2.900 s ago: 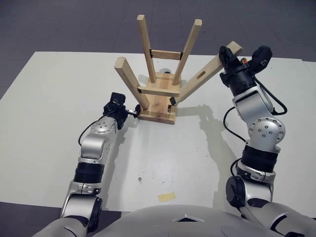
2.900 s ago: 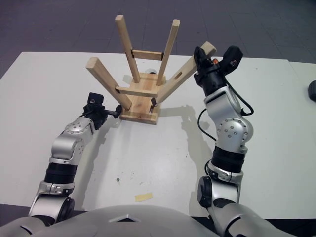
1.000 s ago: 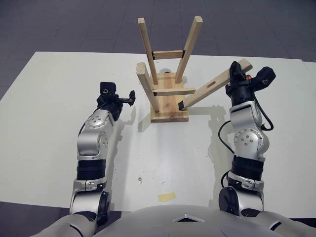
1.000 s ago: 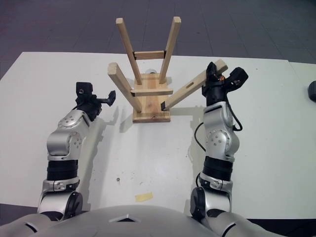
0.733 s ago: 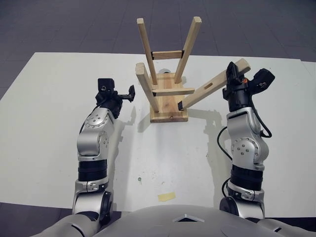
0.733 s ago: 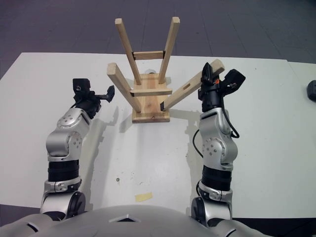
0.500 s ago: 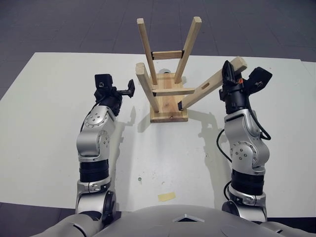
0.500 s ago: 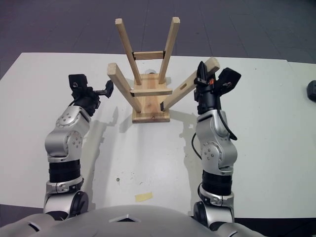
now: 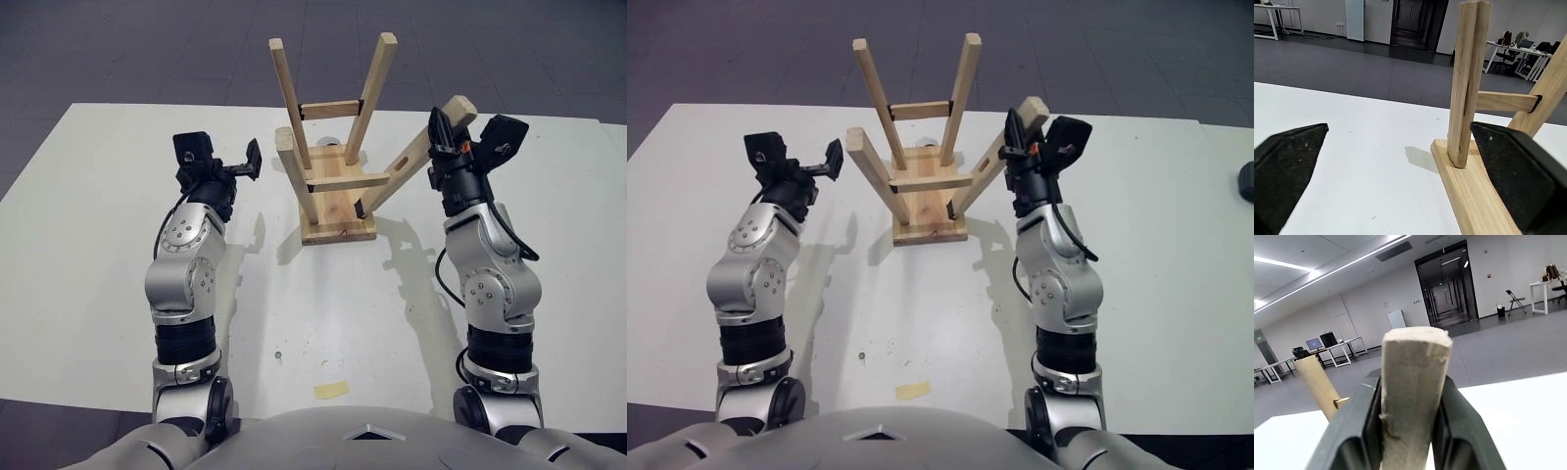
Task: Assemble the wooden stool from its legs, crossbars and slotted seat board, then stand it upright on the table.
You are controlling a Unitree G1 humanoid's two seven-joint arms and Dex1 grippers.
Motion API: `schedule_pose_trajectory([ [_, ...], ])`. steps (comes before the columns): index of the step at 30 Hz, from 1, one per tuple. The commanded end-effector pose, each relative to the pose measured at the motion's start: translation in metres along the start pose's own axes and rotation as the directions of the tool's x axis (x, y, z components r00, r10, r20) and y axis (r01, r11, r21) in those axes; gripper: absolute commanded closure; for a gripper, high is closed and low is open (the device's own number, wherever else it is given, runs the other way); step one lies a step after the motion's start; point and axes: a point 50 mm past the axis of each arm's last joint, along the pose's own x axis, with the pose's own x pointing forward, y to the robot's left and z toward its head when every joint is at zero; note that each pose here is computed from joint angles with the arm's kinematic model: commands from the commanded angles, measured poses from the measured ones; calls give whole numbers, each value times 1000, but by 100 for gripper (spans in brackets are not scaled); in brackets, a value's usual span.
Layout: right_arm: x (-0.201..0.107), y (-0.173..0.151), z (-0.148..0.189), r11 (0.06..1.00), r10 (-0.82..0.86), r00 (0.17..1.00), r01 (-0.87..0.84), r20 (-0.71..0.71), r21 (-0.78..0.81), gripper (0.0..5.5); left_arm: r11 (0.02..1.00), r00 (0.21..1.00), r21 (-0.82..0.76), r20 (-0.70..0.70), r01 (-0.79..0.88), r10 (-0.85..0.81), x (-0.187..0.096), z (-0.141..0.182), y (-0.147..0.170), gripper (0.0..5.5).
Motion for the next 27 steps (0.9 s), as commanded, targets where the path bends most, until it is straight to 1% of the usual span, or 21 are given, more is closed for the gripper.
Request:
schedule_pose_trajectory([
  [1, -50, -61, -77, 926, -349, 794, 375, -498, -51, 446, 999, 998, -38, 61, 18, -16, -3, 19, -11, 10],
  [6, -54, -60, -68, 912, -379, 780, 406, -499, -57, 446, 997, 996, -71, 87, 13, -7, -7, 21, -15, 10],
  [10, -44, -67, -50, 889, -433, 810, 457, -397, -37, 446, 995, 993, -100, 121, 7, 5, -8, 26, -16, 10],
  [14, -36, -71, -35, 882, -440, 837, 470, -325, 16, 440, 994, 990, -112, 140, 6, 10, -8, 29, -17, 10],
  [17, -28, -68, -21, 896, -418, 864, 443, -279, 29, 439, 994, 990, -112, 143, 4, 12, -9, 30, -17, 10],
  [21, -20, -57, -4, 932, -361, 908, 361, -211, -39, 439, 994, 989, -108, 146, 2, 14, -10, 30, -18, 10],
  [27, -15, -45, 9, 951, -309, 937, 309, -162, -28, 439, 994, 989, -107, 146, -4, 20, -11, 29, -16, 10],
])
